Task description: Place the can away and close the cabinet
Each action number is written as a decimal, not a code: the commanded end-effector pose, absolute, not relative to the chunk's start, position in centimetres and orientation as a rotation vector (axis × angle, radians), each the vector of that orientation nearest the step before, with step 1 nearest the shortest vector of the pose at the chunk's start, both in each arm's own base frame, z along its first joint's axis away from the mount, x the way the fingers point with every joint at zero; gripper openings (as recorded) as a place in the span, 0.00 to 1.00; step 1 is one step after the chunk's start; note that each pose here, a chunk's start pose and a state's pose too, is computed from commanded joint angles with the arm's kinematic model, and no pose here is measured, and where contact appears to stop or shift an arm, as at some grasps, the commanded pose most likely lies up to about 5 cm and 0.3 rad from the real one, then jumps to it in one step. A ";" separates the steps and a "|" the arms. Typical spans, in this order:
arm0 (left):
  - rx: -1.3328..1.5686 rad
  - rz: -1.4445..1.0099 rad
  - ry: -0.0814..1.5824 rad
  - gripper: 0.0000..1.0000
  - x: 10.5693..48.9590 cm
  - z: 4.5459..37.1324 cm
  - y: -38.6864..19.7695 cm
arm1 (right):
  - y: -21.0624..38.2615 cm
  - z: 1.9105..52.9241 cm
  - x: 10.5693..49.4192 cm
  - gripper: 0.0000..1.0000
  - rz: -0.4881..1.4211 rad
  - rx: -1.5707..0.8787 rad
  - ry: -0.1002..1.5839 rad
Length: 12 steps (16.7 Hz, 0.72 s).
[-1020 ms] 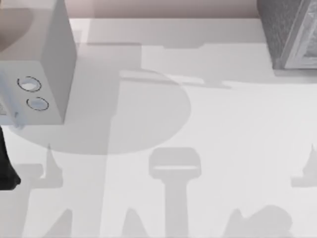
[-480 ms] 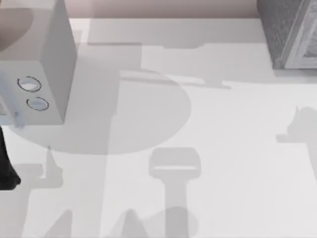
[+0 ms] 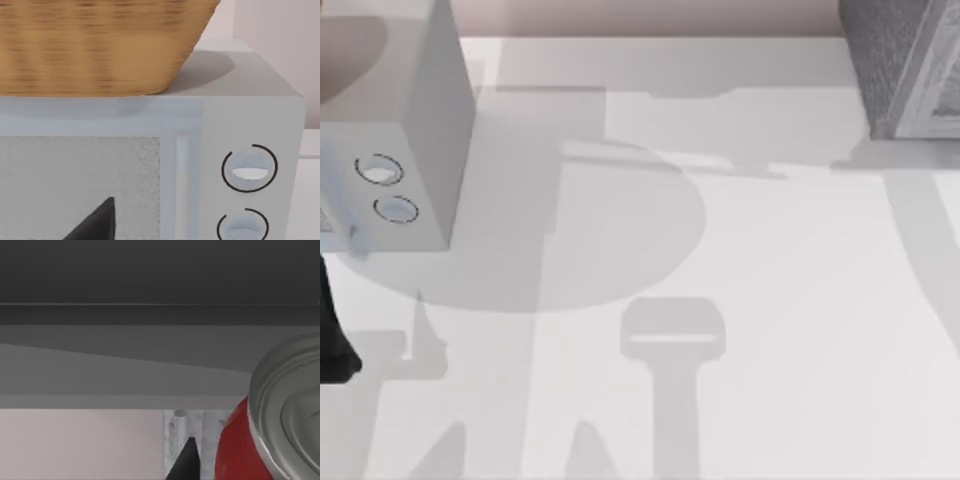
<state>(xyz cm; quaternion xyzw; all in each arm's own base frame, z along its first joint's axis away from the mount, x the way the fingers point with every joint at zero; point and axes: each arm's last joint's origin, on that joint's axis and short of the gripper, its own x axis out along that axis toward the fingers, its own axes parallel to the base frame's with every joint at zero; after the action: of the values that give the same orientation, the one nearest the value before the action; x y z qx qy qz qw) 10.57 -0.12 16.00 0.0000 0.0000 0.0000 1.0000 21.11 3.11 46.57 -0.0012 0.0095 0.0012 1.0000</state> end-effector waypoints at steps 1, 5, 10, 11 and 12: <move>0.000 0.000 0.000 1.00 10.6 16.0 -0.1 | 3.4 47.7 22.1 0.00 0.002 -0.002 0.014; 0.000 0.000 0.000 1.00 10.6 16.0 -0.1 | 4.5 50.5 24.9 0.00 0.001 0.001 0.001; 0.000 0.000 0.000 1.00 10.6 16.0 -0.1 | 4.7 51.1 25.6 0.00 0.000 0.002 0.000; 0.000 0.000 0.000 1.00 10.6 16.0 -0.1 | 4.7 51.1 25.6 0.00 0.000 0.002 0.000; 0.000 0.000 0.000 1.00 10.6 16.0 -0.1 | 4.6 51.1 25.6 0.00 -0.003 0.004 -0.001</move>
<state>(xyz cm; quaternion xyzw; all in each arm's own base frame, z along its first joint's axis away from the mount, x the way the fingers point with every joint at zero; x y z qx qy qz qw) 10.57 -0.12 16.00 0.0000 0.0000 0.0000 1.0000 25.58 4.61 51.05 0.0018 -0.0005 -0.0014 1.0000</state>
